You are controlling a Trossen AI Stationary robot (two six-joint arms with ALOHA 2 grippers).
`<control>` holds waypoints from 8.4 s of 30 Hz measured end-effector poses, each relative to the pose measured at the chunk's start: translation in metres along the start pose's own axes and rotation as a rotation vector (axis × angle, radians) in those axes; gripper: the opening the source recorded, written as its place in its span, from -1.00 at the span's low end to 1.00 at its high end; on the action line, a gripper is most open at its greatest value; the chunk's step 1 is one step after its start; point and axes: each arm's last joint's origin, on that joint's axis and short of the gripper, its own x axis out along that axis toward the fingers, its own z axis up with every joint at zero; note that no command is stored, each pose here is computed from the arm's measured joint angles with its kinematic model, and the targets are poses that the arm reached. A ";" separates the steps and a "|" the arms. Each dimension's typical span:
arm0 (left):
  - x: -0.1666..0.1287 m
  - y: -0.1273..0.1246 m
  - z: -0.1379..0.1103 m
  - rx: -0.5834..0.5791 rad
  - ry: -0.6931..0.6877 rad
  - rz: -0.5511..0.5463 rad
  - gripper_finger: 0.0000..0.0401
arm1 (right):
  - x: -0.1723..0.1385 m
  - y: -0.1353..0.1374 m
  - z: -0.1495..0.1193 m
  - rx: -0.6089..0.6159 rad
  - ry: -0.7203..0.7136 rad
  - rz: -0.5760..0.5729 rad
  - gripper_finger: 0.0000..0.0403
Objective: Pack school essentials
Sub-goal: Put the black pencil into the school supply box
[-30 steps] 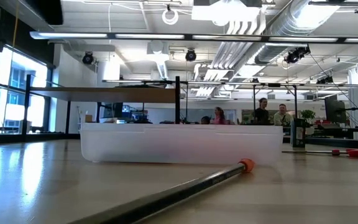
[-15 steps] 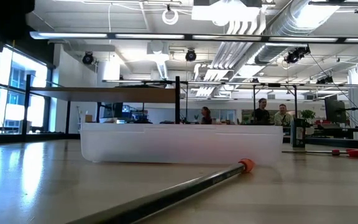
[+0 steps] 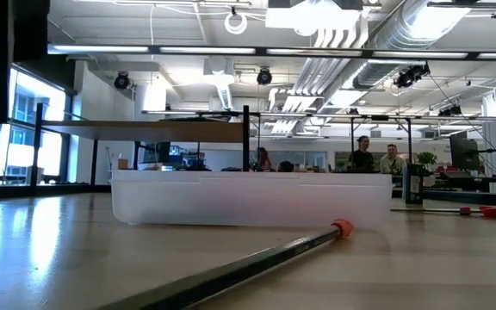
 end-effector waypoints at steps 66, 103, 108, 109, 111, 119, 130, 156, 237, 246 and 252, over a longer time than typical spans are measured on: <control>0.043 -0.018 0.023 0.109 0.049 0.108 -0.14 | 0.000 0.000 -0.001 -0.006 0.007 -0.004 -0.29; 0.065 0.002 0.019 0.356 0.207 0.245 -0.68 | 0.000 0.000 -0.001 -0.007 0.007 -0.004 -0.29; 0.068 0.005 0.022 0.366 0.233 0.243 -0.81 | 0.000 0.000 -0.001 -0.007 0.007 -0.004 -0.29; 0.068 0.005 0.022 0.374 0.234 0.242 -0.84 | 0.000 0.000 -0.001 -0.007 0.007 -0.004 -0.29; 0.068 0.005 0.022 0.391 0.236 0.240 -0.90 | 0.000 0.000 -0.001 -0.007 0.008 -0.003 -0.29; 0.068 0.004 0.022 0.434 0.240 0.223 -0.98 | 0.000 0.000 -0.001 -0.007 0.010 -0.001 -0.29; 0.063 -0.008 0.027 0.463 0.205 0.178 -0.98 | 0.000 0.000 -0.001 -0.016 0.009 -0.001 -0.29; 0.044 -0.011 0.069 0.459 0.146 0.104 -0.99 | -0.032 -0.026 -0.003 0.006 -0.057 0.042 -0.29; 0.080 -0.036 0.139 0.781 -0.198 -0.122 -0.19 | -0.076 -0.068 -0.012 0.213 -0.176 0.075 -0.29; 0.099 -0.036 0.131 0.804 -0.214 -0.109 -0.16 | -0.076 -0.068 -0.012 0.216 -0.176 0.075 -0.29; 0.112 -0.033 0.129 0.797 -0.208 -0.094 -0.16 | -0.076 -0.068 -0.012 0.220 -0.175 0.075 -0.29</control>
